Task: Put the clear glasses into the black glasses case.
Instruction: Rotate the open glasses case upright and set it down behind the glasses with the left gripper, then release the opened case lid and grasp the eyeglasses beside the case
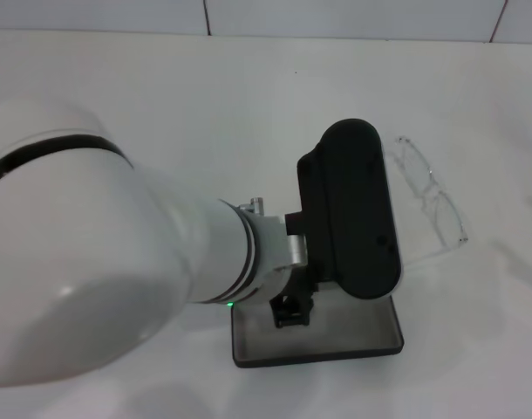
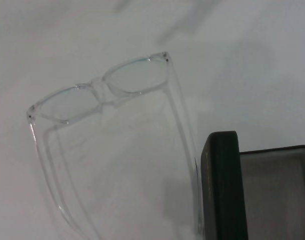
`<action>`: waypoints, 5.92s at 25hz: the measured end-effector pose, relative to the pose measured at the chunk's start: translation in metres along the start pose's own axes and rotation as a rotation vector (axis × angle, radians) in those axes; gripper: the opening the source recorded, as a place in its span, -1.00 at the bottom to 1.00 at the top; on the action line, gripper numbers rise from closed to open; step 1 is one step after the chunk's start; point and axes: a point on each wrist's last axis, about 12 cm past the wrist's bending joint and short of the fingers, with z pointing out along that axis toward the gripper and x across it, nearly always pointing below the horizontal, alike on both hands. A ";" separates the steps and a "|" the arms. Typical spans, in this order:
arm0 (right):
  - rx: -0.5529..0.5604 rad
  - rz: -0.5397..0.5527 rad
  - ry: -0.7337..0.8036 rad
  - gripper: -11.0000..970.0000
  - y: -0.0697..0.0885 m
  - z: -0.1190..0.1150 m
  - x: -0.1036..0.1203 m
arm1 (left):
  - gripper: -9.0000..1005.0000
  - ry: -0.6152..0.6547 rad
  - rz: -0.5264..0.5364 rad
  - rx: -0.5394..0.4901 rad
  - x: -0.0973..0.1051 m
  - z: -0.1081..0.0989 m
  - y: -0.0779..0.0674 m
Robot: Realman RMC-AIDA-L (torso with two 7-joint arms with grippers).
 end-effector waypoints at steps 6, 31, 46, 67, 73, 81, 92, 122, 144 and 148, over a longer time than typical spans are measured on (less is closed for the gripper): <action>0.005 0.001 0.002 0.80 0.001 -0.002 0.000 | -0.47 -0.030 0.004 -0.025 -0.004 0.007 0.005; 0.025 -0.004 0.002 0.80 0.004 -0.008 -0.002 | -0.18 -0.066 0.116 -0.047 -0.009 0.012 0.002; -0.006 0.043 0.027 0.80 -0.007 0.003 -0.006 | -0.02 -0.178 0.098 0.037 -0.028 -0.033 -0.003; 0.128 0.194 1.086 0.64 -0.062 0.125 -0.033 | -0.01 -0.976 -0.296 0.112 0.069 -0.139 0.073; 0.196 0.162 1.382 0.64 -0.067 0.186 -0.024 | -0.02 -1.171 -0.414 0.120 0.131 -0.150 0.081; 0.159 0.198 1.559 0.64 -0.074 0.245 0.023 | -0.01 -1.250 -0.499 0.078 0.165 -0.128 0.082; 0.086 0.236 1.678 0.64 -0.059 0.279 0.078 | -0.02 -1.234 -0.540 0.042 0.184 -0.115 0.073; 0.161 0.259 1.687 0.37 -0.058 0.268 0.122 | -0.02 -1.237 -0.530 0.016 0.195 -0.100 0.069; 0.168 0.244 1.685 -0.38 -0.061 0.263 0.127 | -0.02 -1.236 -0.544 0.015 0.198 -0.097 0.067; 0.170 0.232 1.680 -0.59 -0.063 0.260 0.128 | -0.02 -1.236 -0.544 0.014 0.198 -0.097 0.067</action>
